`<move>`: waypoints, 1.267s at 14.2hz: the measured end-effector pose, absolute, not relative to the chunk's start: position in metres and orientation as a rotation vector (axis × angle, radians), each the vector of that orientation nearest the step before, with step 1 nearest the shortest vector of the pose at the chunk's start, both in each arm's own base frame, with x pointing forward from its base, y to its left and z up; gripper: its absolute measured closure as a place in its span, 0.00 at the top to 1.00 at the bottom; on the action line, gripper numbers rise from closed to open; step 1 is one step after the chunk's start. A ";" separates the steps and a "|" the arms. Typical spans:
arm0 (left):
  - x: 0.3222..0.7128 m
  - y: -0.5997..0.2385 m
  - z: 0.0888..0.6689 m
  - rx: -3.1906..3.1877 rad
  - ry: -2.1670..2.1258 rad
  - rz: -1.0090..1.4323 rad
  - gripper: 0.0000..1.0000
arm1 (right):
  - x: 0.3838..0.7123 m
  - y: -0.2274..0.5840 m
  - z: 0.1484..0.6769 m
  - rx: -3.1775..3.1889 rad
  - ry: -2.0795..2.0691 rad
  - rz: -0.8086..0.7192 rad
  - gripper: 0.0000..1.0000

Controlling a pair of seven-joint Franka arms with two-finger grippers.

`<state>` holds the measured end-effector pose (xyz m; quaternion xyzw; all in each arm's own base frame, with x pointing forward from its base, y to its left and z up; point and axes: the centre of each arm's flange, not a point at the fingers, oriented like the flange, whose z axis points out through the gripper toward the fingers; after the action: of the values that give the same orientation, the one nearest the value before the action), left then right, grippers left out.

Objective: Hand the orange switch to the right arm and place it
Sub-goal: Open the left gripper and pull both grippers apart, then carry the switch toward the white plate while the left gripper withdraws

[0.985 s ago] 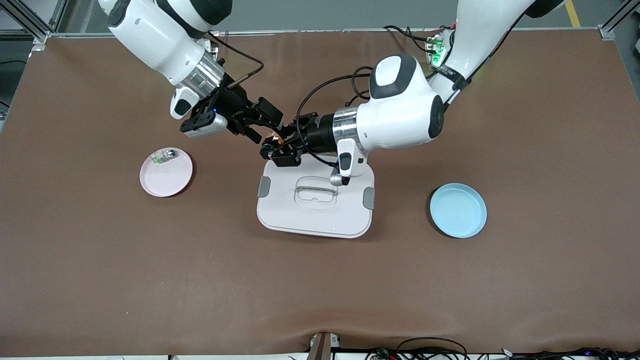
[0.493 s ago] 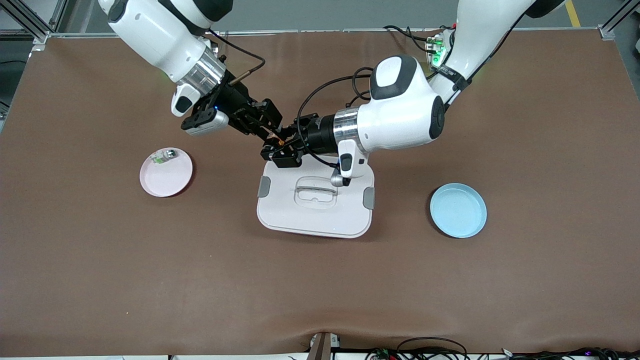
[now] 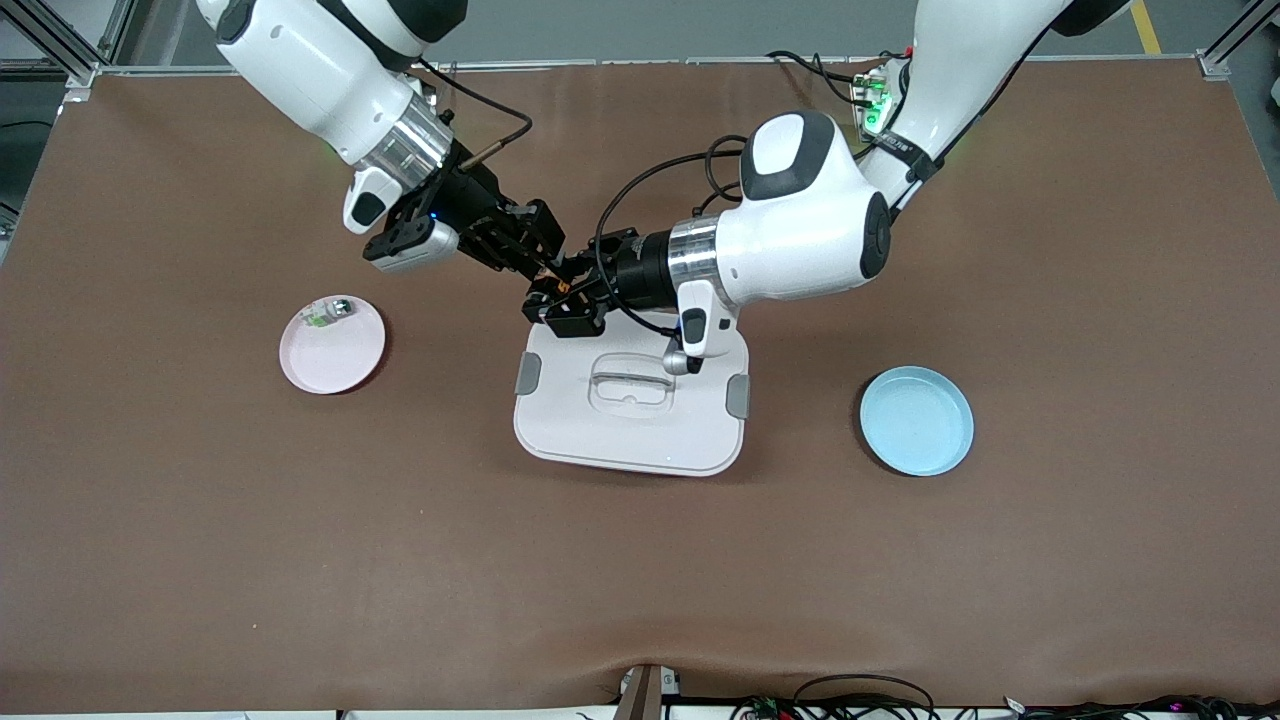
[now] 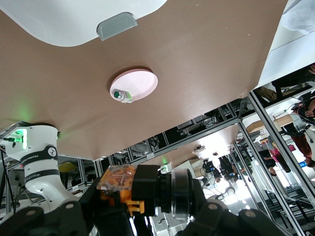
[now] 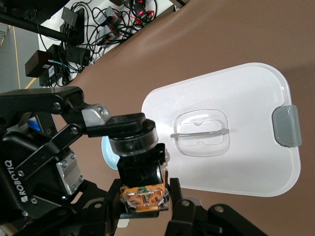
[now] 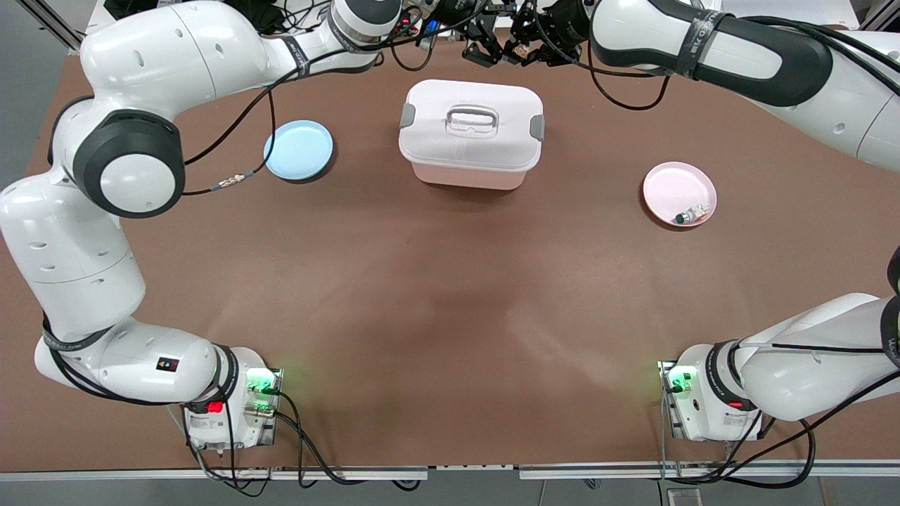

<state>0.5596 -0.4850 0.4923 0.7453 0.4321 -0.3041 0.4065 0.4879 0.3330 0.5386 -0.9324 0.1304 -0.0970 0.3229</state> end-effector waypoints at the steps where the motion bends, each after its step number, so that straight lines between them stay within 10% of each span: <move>1: 0.560 -0.484 0.492 1.880 1.091 -0.766 0.73 | 0.489 0.334 0.538 -2.447 0.342 -0.254 0.42; 6: 0.559 -0.485 0.499 1.914 1.067 -0.718 1.00 | 0.493 0.332 0.532 -2.453 0.354 -0.248 0.42; 18: 0.644 -0.322 0.539 2.163 1.023 -0.330 1.00 | 0.512 0.250 0.527 -2.758 -0.197 -0.027 0.42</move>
<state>0.6441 -0.3224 0.5389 0.8371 0.3958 -0.1278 0.3552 0.5118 0.2498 0.5271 -0.9798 -0.0701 -0.0097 0.1869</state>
